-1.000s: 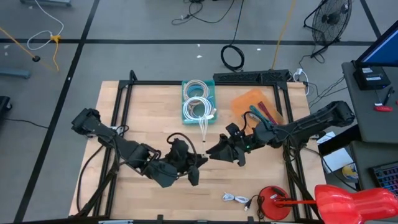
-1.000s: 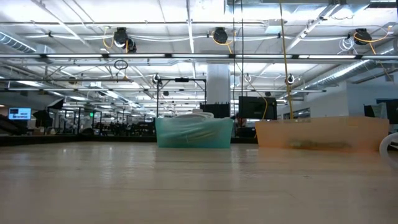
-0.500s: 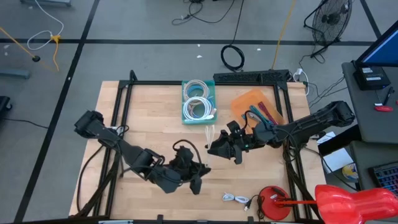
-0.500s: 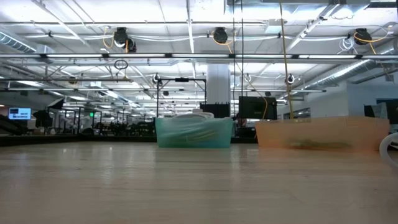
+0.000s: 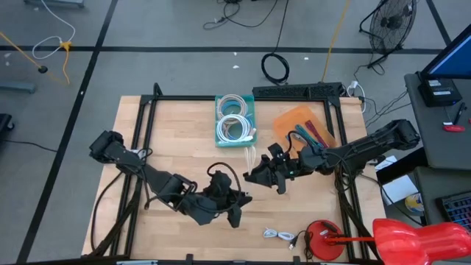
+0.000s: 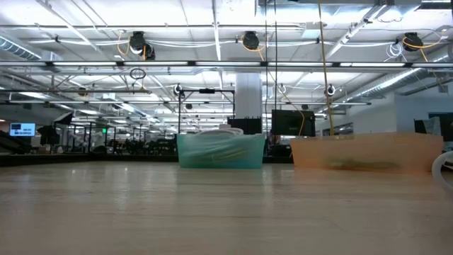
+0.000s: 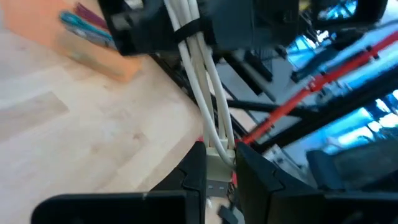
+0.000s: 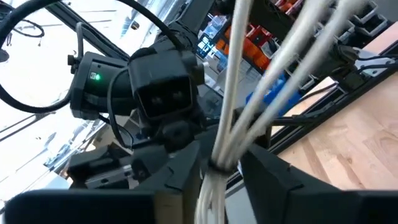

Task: Pick & Place USB Port
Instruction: Put the brown charger cable into the orange bin

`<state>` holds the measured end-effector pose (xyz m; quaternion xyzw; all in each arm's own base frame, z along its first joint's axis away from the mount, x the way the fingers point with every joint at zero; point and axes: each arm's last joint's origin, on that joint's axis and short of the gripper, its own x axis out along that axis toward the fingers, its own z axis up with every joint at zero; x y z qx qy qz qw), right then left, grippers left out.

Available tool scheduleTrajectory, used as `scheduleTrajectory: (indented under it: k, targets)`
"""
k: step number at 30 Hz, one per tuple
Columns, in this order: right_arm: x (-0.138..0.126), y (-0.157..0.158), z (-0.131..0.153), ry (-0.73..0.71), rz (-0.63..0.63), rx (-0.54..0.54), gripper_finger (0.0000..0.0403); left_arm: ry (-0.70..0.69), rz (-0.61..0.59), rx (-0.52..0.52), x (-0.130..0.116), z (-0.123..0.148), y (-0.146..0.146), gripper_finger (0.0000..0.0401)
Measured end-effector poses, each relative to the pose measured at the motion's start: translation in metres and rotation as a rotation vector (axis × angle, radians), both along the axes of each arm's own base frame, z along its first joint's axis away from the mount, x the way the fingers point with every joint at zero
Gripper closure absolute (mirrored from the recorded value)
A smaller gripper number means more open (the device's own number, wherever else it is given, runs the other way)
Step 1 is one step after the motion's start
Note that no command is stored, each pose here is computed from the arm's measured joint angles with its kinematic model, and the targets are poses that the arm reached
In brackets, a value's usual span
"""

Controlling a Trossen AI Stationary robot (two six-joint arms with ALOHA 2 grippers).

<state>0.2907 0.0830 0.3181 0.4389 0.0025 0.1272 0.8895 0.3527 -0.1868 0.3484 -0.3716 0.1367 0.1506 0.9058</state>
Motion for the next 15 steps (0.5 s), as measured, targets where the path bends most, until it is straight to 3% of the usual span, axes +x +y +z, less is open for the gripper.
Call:
scheduleTrajectory:
  k: [5, 7, 11, 15]
  targets:
    - [0.000, 0.000, -0.001, 0.006, 0.003, -0.001, 0.0370, 0.005, -0.020, -0.035, 0.000, -0.001, -0.002, 0.0341]
    - [-0.001, 0.000, -0.002, 0.027, 0.013, -0.012, 0.0388, -0.002, -0.029, -0.033, -0.002, 0.000, -0.005, 0.0308]
    - [-0.007, -0.008, -0.007, 0.152, 0.003, -0.033, 0.0386, -0.044, -0.064, -0.040, -0.012, 0.011, -0.014, 0.0226]
    - [-0.021, -0.026, -0.007, 0.277, -0.070, -0.090, 0.0391, -0.065, -0.063, -0.032, -0.022, 0.015, -0.024, 0.0185]
